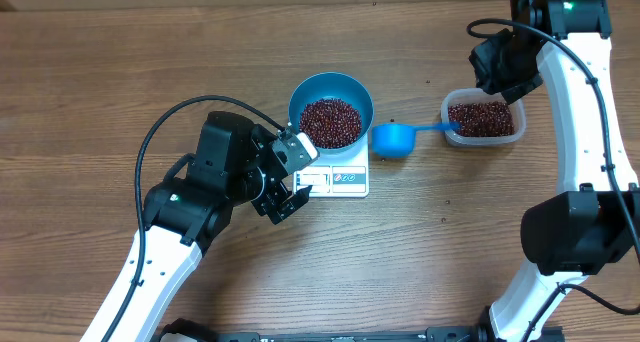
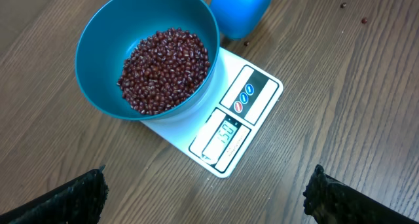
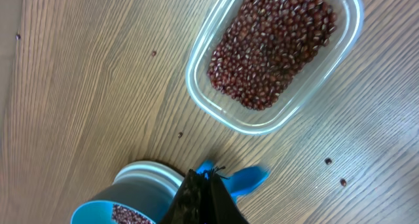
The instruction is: Scoop item into bowl and weigh 150g on scale
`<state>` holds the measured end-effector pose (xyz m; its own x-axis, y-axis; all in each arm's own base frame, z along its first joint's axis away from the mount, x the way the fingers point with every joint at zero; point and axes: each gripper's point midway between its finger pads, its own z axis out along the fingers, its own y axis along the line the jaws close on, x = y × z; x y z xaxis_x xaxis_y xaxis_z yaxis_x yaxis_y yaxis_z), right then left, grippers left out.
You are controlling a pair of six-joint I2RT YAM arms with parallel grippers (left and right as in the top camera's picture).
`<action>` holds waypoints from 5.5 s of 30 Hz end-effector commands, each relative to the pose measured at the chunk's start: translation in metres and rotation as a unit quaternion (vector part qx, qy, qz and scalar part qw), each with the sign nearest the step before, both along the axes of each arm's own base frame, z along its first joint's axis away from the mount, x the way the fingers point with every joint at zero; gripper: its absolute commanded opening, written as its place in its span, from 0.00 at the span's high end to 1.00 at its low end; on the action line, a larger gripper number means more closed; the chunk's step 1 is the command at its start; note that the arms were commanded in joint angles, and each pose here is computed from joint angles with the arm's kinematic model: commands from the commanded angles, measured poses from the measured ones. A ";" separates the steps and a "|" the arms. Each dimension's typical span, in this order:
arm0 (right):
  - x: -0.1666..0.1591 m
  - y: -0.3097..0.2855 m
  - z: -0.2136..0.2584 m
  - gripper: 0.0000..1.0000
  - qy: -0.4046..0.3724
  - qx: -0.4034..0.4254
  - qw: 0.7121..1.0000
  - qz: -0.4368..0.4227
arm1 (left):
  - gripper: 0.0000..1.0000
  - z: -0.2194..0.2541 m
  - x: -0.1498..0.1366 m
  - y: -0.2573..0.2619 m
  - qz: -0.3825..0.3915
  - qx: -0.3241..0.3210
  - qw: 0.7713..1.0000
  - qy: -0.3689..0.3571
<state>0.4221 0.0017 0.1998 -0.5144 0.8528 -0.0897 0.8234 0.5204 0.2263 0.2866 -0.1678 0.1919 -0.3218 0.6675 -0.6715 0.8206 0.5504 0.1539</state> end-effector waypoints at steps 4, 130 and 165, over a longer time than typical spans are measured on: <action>0.000 -0.015 0.027 0.96 -0.038 -0.007 0.999 -0.015 | 0.00 0.010 0.004 -0.002 0.006 -0.011 1.000 -0.006; -0.107 0.111 -0.149 0.50 0.118 0.017 0.859 0.499 | 0.00 0.010 0.004 -0.001 0.006 -0.011 1.000 -0.006; -0.090 0.107 -0.159 0.62 0.089 -0.015 0.862 0.499 | 0.00 0.010 0.004 -0.002 0.006 -0.011 1.000 -0.005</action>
